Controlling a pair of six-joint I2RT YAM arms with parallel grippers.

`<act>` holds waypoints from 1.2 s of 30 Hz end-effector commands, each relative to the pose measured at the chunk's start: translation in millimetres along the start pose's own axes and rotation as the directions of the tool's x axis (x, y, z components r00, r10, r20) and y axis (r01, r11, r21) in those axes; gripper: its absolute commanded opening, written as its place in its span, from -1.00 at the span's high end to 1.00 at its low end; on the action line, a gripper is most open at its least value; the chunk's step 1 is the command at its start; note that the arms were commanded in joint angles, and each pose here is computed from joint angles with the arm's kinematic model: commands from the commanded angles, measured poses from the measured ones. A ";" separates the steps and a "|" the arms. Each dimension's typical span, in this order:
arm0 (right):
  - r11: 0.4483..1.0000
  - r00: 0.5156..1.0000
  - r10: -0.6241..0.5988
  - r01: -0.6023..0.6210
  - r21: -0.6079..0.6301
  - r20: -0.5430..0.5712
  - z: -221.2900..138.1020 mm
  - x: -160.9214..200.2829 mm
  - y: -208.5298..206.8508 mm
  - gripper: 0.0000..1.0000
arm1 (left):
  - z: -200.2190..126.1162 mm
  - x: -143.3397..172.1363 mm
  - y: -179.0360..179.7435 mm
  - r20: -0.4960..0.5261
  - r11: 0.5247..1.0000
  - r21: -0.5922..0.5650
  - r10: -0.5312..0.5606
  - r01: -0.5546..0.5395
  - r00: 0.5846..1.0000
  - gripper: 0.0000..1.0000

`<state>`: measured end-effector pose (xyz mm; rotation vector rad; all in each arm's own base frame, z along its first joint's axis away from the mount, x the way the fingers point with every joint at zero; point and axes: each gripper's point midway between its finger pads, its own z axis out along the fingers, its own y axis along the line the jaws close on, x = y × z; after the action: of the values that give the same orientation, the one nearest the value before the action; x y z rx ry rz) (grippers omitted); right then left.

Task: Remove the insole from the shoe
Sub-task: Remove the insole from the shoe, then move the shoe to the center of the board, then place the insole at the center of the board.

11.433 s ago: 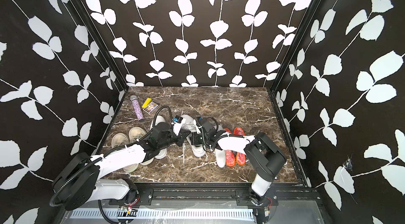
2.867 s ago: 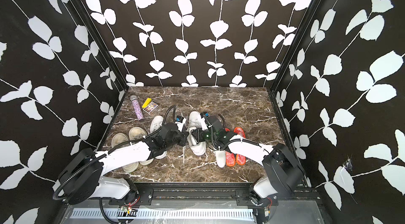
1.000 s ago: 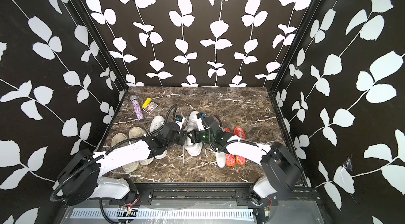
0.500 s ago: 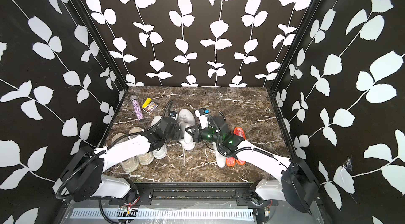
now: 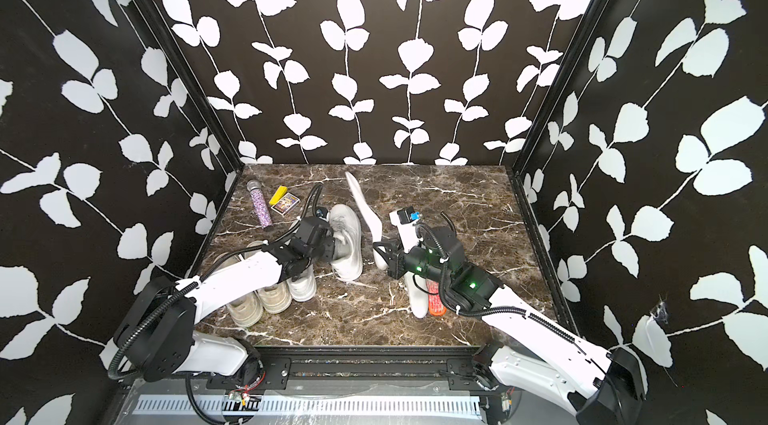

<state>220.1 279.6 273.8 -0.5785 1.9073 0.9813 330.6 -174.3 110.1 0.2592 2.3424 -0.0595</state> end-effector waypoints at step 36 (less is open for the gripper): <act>0.838 0.851 0.202 0.105 0.535 -0.485 23.6 165.7 -80.4 1.00 | -73.5 -5.7 49.1 0.136 0.993 -0.072 -0.082 0.093 0.987 0.04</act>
<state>207.8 263.5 100.3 -0.5232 2.5462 0.3530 287.6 -118.7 143.2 0.1532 2.2839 0.0077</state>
